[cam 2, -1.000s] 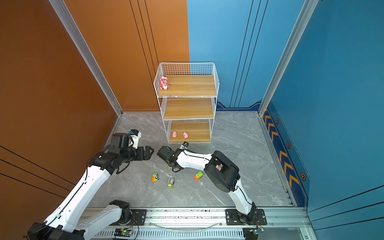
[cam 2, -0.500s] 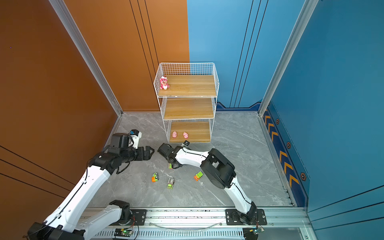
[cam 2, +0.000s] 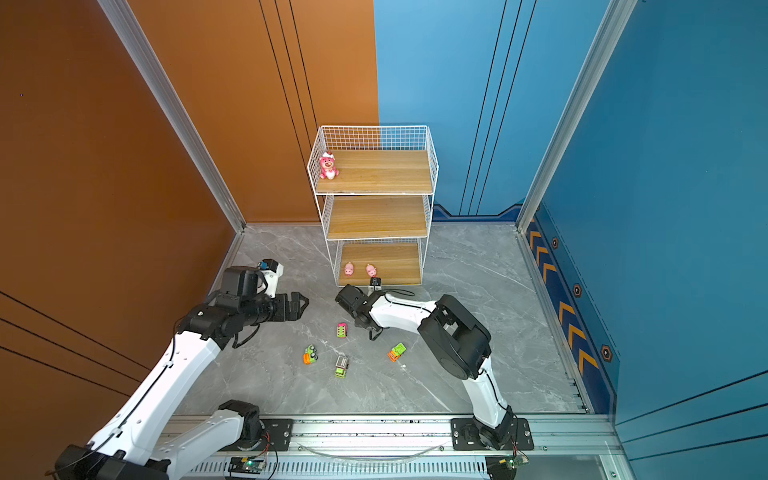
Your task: Place and organize the plastic toys onto the shelf
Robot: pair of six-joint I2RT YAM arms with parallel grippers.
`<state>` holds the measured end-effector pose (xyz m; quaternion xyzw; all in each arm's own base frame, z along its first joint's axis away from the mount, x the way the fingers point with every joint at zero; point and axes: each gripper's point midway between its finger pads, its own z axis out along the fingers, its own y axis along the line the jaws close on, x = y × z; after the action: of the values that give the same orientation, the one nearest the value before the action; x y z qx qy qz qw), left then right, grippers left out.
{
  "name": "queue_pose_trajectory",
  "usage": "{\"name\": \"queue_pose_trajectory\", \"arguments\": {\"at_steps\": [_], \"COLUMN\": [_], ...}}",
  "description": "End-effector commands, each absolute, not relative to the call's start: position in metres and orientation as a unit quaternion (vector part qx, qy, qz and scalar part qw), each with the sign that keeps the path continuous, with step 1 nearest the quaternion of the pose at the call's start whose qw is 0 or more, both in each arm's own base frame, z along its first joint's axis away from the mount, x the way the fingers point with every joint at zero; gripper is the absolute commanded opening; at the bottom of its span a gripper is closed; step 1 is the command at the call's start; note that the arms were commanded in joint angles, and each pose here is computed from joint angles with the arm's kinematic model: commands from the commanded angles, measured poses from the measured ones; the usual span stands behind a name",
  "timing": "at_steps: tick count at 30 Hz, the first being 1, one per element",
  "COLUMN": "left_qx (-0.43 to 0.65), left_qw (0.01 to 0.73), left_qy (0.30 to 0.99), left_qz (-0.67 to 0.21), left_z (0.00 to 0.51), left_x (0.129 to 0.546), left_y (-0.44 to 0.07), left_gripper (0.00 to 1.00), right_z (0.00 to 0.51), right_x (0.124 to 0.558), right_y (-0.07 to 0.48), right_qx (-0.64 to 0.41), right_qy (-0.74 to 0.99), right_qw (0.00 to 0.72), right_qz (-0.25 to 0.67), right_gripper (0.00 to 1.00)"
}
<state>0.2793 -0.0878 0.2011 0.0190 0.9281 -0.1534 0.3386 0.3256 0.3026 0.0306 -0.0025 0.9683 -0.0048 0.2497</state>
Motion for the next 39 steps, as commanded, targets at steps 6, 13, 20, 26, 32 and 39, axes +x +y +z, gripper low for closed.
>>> {"name": "queue_pose_trajectory", "arguments": {"at_steps": [6, 13, 20, 26, 32, 39], "left_qx": [0.018, 0.018, 0.020, 0.022, 0.029, 0.038], "left_qw": [0.342, 0.339, 0.342, 0.342, 0.341, 0.340], "left_qy": [0.926, 0.928, 0.927, 0.927, 0.925, 0.924], "left_qz": [-0.157, -0.152, -0.152, -0.156, -0.165, -0.170], "left_z": [0.203, 0.200, 0.201, 0.202, 0.204, 0.204], "left_x": [0.280, 0.280, 0.280, 0.278, 0.277, 0.274], "left_y": [-0.089, -0.088, -0.088, -0.091, -0.097, -0.102], "left_gripper": [0.98, 0.98, 0.98, 0.98, 0.98, 0.98], "right_z": [0.019, 0.027, 0.068, 0.093, 0.089, 0.075], "right_x": [0.319, 0.331, 0.343, 0.338, 0.322, 0.317], "right_y": [0.313, 0.315, 0.317, 0.310, 0.309, 0.300], "right_qx": [-0.224, -0.245, -0.213, -0.085, 0.014, 0.049], "right_qy": [0.948, 0.939, 0.931, 0.930, 0.924, 0.921], "right_qw": [0.224, 0.238, 0.289, 0.353, 0.379, 0.385], "right_qz": [0.034, 0.038, 0.061, 0.051, 0.037, 0.020], "right_gripper": [0.42, 0.54, 0.72, 0.77, 0.75, 0.71]}}
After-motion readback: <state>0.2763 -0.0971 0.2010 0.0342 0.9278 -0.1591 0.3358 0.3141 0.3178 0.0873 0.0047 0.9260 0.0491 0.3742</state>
